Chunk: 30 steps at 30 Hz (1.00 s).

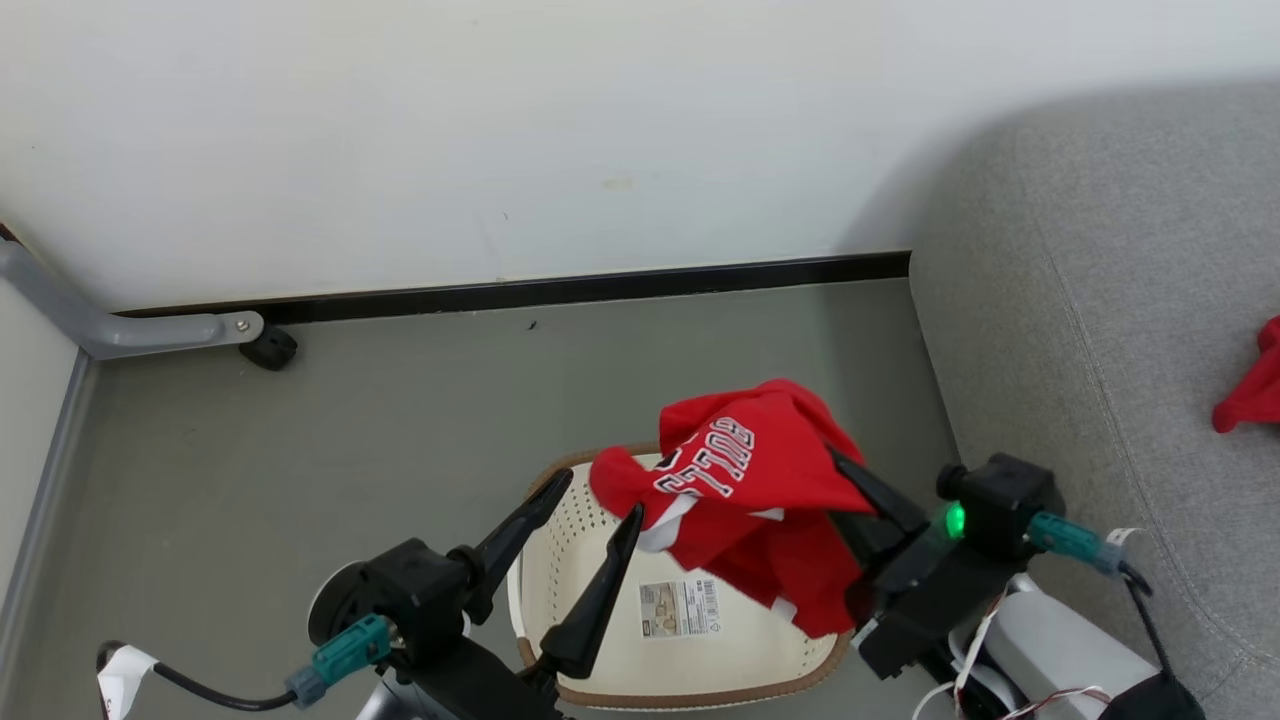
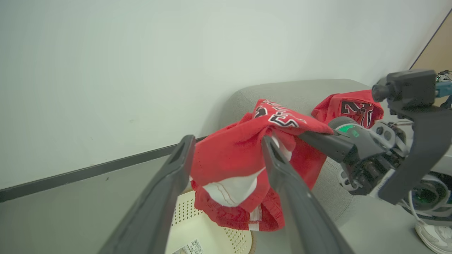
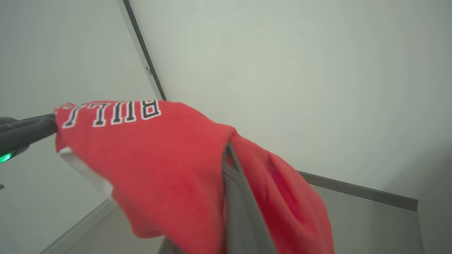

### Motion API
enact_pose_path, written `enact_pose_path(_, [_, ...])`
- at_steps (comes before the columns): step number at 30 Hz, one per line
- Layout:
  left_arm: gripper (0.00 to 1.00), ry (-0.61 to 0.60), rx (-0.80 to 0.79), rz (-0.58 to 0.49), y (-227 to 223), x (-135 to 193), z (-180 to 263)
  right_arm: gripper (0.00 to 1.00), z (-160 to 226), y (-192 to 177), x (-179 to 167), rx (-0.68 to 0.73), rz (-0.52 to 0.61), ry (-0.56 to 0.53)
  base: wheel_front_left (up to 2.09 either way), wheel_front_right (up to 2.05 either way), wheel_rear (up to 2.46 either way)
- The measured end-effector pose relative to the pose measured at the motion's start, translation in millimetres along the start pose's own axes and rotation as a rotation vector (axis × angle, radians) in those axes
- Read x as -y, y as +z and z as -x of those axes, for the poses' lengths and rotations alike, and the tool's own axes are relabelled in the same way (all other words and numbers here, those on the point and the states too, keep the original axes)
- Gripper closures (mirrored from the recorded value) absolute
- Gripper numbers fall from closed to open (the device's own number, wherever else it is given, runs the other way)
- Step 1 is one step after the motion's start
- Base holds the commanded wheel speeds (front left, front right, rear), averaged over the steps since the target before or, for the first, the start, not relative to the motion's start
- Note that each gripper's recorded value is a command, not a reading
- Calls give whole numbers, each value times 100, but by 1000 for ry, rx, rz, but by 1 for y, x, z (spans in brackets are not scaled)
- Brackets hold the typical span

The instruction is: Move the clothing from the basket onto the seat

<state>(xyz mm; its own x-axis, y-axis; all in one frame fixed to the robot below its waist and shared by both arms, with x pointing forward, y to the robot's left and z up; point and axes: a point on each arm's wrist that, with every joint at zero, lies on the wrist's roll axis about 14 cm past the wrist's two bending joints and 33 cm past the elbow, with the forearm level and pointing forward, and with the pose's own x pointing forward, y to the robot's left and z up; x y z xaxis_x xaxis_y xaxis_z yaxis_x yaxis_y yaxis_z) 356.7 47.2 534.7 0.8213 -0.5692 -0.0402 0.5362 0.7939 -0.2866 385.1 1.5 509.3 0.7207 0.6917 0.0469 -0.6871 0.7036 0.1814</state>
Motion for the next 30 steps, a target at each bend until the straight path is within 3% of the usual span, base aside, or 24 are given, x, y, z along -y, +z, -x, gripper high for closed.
enact_pose_path(8, [0,-13,6,15,-10,7,-7,100,10,14,42,36,2,-116,0,0,0])
enact_pose_path(30, [0,-125,63,-35,-24,38,-13,100,37,42,75,112,46,-249,0,0,0])
